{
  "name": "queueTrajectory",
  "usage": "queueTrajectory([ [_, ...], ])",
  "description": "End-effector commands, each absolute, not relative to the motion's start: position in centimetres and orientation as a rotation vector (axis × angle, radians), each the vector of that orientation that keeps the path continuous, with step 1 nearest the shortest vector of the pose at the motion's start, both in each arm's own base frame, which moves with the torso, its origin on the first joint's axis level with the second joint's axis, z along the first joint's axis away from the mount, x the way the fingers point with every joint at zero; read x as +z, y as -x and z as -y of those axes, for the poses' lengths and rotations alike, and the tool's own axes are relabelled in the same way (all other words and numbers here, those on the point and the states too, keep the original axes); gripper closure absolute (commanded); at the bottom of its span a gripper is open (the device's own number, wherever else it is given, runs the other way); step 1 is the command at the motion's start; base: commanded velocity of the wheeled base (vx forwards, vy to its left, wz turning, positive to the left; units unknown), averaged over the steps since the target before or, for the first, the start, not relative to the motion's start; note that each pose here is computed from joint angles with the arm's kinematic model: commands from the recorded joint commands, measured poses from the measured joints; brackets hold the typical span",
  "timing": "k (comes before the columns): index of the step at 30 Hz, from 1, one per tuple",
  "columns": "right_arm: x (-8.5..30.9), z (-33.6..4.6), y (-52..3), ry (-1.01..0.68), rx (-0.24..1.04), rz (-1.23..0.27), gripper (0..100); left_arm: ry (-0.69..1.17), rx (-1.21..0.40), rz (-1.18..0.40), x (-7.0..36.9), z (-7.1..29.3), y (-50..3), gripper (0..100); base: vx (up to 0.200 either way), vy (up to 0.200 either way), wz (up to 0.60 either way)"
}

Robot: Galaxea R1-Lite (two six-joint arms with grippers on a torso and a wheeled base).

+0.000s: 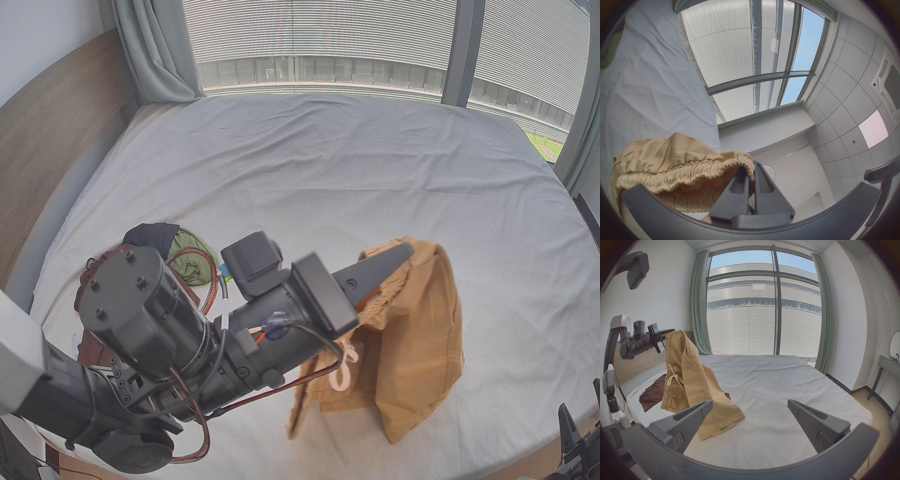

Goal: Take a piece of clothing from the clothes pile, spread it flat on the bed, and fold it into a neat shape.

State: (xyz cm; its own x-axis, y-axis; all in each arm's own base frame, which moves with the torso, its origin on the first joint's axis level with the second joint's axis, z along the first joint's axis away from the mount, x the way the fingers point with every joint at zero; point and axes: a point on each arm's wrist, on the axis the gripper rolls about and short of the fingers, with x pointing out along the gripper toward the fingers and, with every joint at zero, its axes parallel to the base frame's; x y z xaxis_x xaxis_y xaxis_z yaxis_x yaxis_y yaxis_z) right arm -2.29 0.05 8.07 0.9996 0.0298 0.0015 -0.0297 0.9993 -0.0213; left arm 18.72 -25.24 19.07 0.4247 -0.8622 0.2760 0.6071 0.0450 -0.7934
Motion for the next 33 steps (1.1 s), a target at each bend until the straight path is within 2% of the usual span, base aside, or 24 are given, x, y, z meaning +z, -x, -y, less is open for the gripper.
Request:
queueTrajectory([
  [1, 7.5, -0.1, 2.3, 0.021, 0.031, 0.000, 0, 0.937, -1.046, -0.341, 15.0, 23.9, -20.7, 100, 0.000, 0.000, 0.00],
  [6, 7.5, -0.1, 2.3, 0.021, 0.031, 0.000, 0, 0.890, -0.997, -0.330, 13.3, 23.1, -21.7, 100, 0.000, 0.000, 0.00],
  [22, 7.5, -0.1, 2.3, 0.021, 0.031, 0.000, 0, 0.884, -0.845, -0.309, 12.3, 19.2, -24.0, 100, 0.000, 0.000, 0.00],
  [33, 7.5, -0.1, 2.3, 0.023, 0.031, 0.000, 0, 0.754, -0.722, -0.247, 11.4, 14.5, -26.2, 100, 0.000, 0.000, 0.00],
])
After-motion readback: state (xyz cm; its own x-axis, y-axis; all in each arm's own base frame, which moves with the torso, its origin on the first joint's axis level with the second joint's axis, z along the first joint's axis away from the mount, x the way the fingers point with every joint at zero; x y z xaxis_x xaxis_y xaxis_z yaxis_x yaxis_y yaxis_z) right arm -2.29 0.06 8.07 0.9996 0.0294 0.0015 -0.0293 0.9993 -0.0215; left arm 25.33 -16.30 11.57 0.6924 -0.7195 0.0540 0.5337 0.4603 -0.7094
